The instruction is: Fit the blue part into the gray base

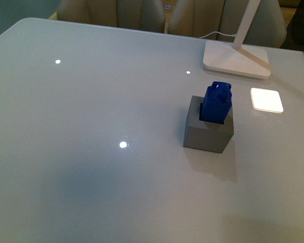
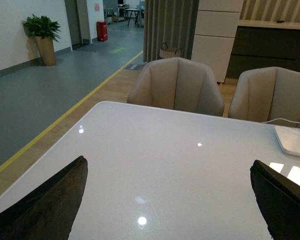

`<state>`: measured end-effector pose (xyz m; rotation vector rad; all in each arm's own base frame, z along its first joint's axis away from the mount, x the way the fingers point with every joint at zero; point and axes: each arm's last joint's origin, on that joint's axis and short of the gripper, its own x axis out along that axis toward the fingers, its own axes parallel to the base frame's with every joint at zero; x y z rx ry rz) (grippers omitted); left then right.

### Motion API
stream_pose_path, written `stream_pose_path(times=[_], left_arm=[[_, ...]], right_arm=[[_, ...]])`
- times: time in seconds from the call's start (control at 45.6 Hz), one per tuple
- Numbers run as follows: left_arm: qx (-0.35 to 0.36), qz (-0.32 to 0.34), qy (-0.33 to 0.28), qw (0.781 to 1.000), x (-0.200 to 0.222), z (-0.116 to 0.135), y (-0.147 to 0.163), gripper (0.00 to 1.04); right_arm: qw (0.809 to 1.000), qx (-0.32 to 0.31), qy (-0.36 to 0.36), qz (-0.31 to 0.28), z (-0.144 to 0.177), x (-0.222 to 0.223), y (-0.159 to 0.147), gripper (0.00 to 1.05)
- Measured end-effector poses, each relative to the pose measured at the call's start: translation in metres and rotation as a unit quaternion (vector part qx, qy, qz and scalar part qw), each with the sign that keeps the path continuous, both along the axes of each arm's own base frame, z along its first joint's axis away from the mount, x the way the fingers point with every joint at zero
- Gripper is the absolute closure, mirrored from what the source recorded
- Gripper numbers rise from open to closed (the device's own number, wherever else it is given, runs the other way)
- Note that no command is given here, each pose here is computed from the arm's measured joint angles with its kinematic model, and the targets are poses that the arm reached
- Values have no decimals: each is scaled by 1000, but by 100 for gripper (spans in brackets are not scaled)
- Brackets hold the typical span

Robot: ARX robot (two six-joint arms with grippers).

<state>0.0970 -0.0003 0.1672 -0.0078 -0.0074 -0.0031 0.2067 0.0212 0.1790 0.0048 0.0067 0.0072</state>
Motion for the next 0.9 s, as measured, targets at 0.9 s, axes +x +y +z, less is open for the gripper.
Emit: stream_pose_path(times=[0.9], left_arm=[[0, 0, 0, 1000, 0, 0, 0, 7]], right_arm=[[1000, 0, -6, -3, -10, -71, -21, 103]])
